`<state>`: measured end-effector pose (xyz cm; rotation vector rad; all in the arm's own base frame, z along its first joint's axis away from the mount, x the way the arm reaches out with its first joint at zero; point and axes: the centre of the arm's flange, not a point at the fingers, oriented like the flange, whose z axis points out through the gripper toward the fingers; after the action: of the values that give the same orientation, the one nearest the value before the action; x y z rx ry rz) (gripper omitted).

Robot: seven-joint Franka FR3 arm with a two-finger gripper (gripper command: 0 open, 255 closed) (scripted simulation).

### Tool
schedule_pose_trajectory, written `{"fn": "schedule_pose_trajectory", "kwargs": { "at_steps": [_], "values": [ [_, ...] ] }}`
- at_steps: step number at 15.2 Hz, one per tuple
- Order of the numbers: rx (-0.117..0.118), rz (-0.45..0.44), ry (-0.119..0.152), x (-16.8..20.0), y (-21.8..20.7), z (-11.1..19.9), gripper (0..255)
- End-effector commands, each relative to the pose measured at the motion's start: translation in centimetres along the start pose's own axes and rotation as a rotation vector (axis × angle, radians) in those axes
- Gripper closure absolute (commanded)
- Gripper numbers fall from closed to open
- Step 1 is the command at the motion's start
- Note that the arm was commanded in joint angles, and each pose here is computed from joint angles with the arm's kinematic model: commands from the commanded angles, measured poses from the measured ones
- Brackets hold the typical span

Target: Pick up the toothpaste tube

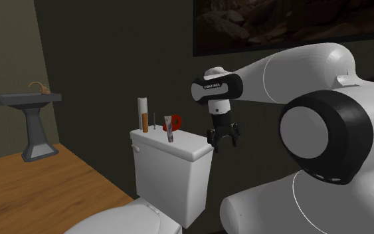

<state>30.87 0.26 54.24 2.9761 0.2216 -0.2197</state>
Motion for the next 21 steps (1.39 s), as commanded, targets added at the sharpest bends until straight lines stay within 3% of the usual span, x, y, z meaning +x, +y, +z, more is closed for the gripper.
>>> {"fn": "schedule_pose_trajectory", "kwargs": {
  "at_steps": [1, 21],
  "values": [
    [0.0, 0.0, 0.0, 0.0, 0.0, 0.0, 0],
    [0.108, -0.314, 0.296, 15.2, -8.6, -13.0, 0]
  ]
}}
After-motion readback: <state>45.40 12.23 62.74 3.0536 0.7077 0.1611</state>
